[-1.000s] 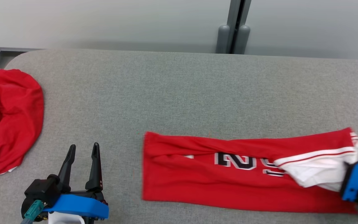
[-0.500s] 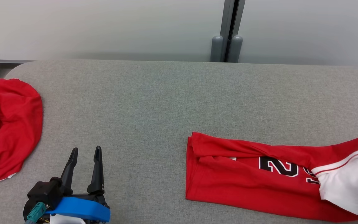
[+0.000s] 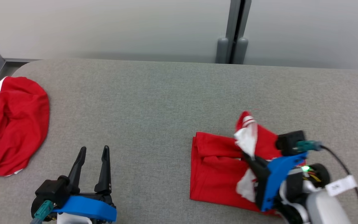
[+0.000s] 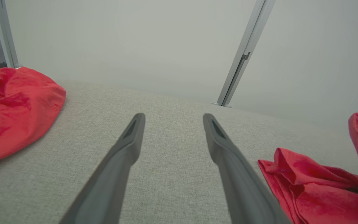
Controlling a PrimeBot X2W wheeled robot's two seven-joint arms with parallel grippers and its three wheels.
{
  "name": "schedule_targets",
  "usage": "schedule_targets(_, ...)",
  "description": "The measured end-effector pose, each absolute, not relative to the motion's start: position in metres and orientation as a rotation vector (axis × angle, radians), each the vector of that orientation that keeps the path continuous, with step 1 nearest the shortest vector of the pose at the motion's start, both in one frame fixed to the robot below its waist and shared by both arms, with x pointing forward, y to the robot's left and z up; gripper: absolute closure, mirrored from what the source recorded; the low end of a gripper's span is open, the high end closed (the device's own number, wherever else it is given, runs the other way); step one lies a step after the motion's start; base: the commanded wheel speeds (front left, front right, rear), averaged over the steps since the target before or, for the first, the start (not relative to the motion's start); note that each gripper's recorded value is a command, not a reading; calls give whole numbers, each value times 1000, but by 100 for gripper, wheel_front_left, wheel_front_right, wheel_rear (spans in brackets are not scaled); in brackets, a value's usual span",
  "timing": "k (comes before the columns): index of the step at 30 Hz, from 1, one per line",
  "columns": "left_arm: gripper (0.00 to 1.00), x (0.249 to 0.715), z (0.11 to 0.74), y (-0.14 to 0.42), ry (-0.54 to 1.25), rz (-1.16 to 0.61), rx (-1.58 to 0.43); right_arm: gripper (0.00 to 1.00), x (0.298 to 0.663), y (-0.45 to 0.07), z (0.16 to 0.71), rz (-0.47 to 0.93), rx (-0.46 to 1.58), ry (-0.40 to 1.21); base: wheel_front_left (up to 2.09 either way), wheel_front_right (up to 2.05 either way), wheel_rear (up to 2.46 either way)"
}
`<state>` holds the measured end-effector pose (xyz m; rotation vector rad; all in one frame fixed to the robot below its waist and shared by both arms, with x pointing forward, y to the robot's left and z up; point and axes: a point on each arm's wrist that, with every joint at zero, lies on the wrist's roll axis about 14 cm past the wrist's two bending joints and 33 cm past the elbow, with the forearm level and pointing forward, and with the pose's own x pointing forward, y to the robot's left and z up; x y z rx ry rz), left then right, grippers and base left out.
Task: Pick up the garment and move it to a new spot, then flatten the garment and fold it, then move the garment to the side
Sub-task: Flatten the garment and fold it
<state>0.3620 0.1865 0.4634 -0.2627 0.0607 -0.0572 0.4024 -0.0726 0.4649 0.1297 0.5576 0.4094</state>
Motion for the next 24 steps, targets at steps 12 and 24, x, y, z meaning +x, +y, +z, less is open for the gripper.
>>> schedule_targets(12,0,359,462,202,60,-2,-265,100,417,4,425,612,61,634,0,0,0)
schedule_targets(24,0,357,463,201,56,5,-273,0,405,36,433,716,94,618,0,0,0)
